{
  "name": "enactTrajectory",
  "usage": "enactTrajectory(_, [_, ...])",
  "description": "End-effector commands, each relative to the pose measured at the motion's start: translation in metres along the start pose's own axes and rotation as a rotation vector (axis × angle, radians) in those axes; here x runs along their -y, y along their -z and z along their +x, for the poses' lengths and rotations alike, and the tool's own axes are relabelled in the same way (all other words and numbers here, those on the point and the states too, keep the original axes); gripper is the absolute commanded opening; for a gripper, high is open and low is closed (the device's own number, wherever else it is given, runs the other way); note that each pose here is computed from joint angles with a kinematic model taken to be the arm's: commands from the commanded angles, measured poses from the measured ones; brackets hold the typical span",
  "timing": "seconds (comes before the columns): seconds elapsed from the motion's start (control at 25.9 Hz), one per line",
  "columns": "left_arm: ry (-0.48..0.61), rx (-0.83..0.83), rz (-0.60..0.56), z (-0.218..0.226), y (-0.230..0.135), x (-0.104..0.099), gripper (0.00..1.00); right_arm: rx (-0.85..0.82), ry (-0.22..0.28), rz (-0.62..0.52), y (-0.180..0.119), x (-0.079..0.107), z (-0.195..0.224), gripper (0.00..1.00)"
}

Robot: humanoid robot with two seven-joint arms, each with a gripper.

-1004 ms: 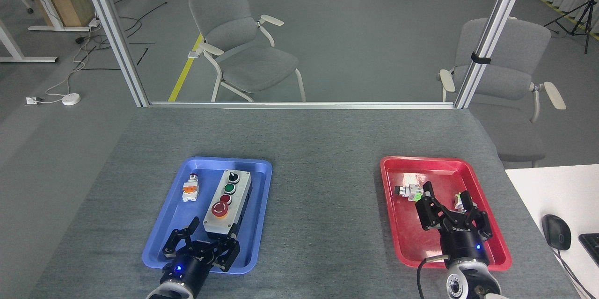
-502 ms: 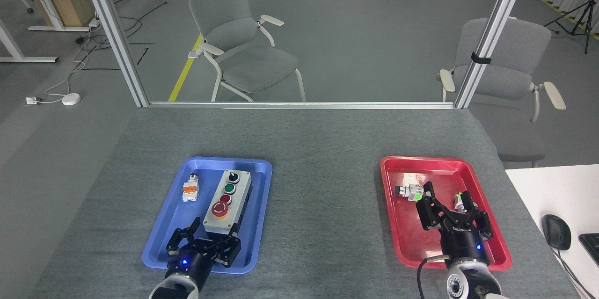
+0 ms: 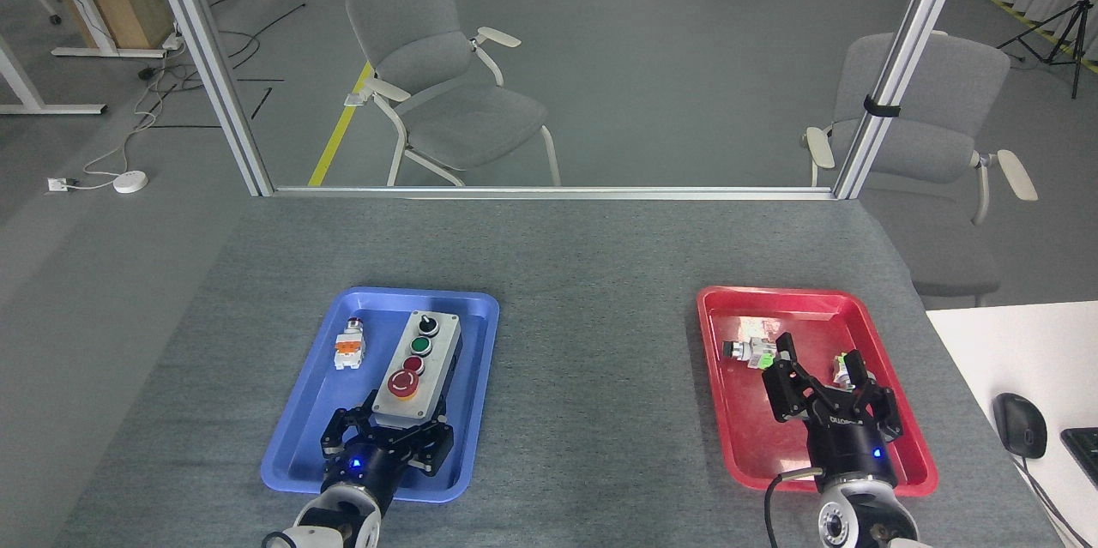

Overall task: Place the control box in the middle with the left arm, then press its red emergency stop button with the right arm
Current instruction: 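Close the left gripper on the grey control box, then drag the control box with the left gripper off the blue tray toward the table middle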

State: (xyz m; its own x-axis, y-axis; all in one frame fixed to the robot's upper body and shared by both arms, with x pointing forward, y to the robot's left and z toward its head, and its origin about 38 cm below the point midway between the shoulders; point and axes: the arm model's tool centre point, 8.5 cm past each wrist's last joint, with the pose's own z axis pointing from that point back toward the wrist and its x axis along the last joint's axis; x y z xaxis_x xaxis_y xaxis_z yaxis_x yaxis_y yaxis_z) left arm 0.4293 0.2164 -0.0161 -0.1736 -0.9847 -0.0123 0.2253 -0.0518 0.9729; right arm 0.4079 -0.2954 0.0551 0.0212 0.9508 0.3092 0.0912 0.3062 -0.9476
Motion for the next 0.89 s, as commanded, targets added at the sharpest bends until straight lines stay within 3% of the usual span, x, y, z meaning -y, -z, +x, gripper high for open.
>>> enactTrajectory(0.0, [-0.007, 0.012, -0.007, 0.007, 0.007, -0.002, 0.99, 0.001, 0.0, 0.002, 0.0, -0.001, 0.0, 1.0])
enactTrajectory(0.27, [-0.003, 0.018, -0.027, 0.008, 0.015, -0.001, 0.98, 0.004, 0.001, 0.006, 0.0, -0.001, 0.001, 1.0])
enactTrajectory(0.35, [-0.001, 0.019, -0.036, 0.009, 0.015, 0.002, 0.93, 0.003, 0.001, 0.006, -0.001, -0.001, 0.001, 1.0])
enactTrajectory(0.46, [0.001, 0.021, -0.037, 0.009, 0.016, 0.002, 0.7, 0.003, -0.002, 0.006, -0.001, -0.001, 0.0, 1.0])
enactTrajectory(0.58, [0.002, 0.021, -0.035, 0.008, 0.016, 0.0, 0.32, 0.006, -0.004, 0.0, -0.001, 0.0, 0.0, 1.0])
enactTrajectory(0.7, [-0.007, 0.02, -0.02, 0.008, 0.017, -0.005, 0.04, 0.004, -0.004, -0.002, 0.0, 0.001, -0.001, 1.0])
enactTrajectory(0.77, [-0.011, 0.018, -0.003, 0.008, 0.019, -0.011, 0.0, 0.006, -0.004, 0.001, 0.0, 0.001, 0.0, 1.0])
enactTrajectory(0.85, [-0.016, 0.014, 0.051, 0.005, 0.023, -0.031, 0.0, 0.006, -0.002, 0.0, 0.0, 0.001, 0.001, 1.0])
